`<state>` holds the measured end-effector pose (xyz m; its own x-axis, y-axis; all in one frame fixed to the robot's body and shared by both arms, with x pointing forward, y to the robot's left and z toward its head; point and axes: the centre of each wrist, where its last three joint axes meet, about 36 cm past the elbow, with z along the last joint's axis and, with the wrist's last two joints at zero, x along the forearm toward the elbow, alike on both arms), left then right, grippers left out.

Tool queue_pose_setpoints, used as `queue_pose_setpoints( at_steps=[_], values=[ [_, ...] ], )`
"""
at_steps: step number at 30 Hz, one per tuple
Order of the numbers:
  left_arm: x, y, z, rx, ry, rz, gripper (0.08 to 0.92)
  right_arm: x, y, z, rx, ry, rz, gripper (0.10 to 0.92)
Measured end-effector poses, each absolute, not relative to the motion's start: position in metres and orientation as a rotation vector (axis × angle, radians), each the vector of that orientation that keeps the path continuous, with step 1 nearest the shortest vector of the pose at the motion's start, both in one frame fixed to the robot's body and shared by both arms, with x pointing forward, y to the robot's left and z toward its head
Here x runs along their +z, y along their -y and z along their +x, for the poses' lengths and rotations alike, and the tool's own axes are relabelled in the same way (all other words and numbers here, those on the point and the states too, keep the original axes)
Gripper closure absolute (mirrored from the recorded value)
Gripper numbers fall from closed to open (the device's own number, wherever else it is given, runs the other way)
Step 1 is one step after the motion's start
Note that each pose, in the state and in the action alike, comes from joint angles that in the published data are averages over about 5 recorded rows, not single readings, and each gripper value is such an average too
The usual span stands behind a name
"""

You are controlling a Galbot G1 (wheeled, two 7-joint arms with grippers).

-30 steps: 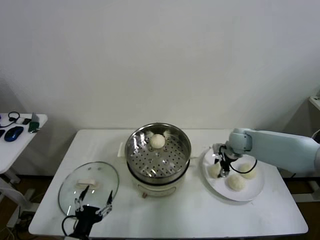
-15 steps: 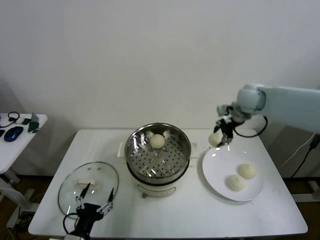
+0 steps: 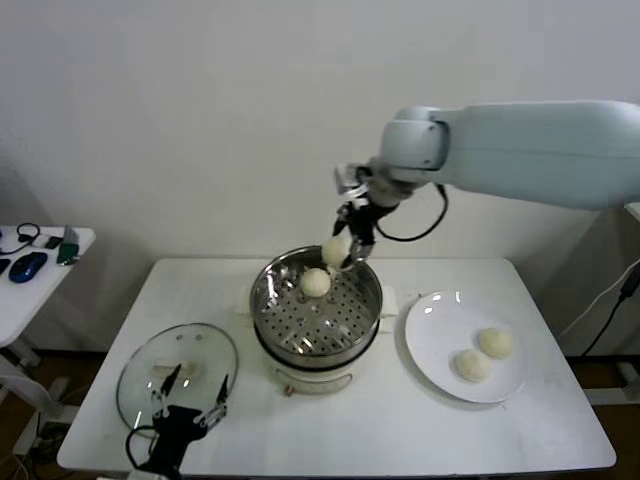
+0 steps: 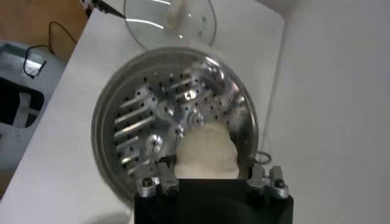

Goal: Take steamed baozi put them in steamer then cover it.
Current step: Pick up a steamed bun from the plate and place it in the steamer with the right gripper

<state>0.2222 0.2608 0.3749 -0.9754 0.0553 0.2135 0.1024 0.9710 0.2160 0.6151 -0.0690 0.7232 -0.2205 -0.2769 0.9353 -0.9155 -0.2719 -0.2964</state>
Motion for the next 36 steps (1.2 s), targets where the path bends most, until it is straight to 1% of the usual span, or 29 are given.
queue_pose_setpoints(
  at_steps=[5,9,17,27,29,34,36],
  values=[
    [0.375,-0.262,0.221,-0.340,2.909,-0.113,0.177,0.687,0.031,0.609,1.545,1.393,1.496,0.344],
    [0.373,-0.262,0.219,-0.342,2.903,-0.111,0.177,0.659,0.014,0.606,1.555,1.377,1.482,0.344],
    [0.370,-0.261,0.218,-0.347,2.894,-0.113,0.177,0.616,-0.002,0.610,1.574,1.393,1.441,0.344],
    [0.368,-0.262,0.218,-0.350,2.889,-0.107,0.177,0.588,-0.016,0.612,1.562,1.414,1.437,0.342],
    [0.368,-0.262,0.218,-0.352,2.889,-0.106,0.177,0.585,-0.017,0.612,1.559,1.418,1.437,0.326],
    [0.368,-0.262,0.218,-0.354,2.889,-0.105,0.177,0.584,-0.016,0.613,1.556,1.422,1.442,0.224],
    [0.368,-0.261,0.219,-0.354,2.889,-0.105,0.177,0.587,-0.013,0.614,1.555,1.422,1.446,0.208]
  ],
)
